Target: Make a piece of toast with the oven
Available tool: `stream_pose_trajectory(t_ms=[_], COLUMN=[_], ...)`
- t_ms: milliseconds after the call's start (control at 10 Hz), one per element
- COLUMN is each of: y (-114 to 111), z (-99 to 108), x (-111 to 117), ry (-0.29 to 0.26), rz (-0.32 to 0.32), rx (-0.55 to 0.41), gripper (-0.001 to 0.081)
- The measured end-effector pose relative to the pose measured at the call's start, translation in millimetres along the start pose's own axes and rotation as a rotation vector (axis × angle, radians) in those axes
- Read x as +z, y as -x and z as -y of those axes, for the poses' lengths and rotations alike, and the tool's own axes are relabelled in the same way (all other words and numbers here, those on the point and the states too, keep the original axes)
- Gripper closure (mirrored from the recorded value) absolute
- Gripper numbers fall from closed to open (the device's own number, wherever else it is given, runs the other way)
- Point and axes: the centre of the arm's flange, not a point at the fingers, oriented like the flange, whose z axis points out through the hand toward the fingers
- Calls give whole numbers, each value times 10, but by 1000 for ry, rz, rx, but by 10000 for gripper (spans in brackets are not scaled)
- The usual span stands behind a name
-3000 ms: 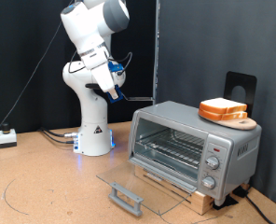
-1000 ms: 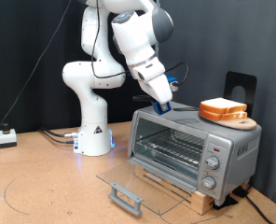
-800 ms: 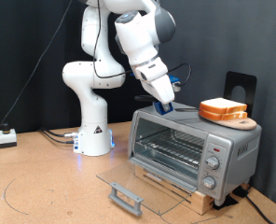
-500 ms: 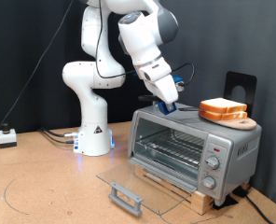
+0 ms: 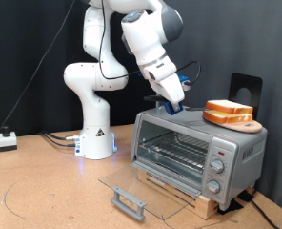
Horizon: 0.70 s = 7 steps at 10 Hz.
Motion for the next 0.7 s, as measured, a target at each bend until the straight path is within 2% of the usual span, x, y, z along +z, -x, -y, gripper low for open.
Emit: stream_pose_trajectory(t_ms=[700], y=[-141], z=[184], x=[222], ry=[19], rz=[33], rx=[11], gripper=[410])
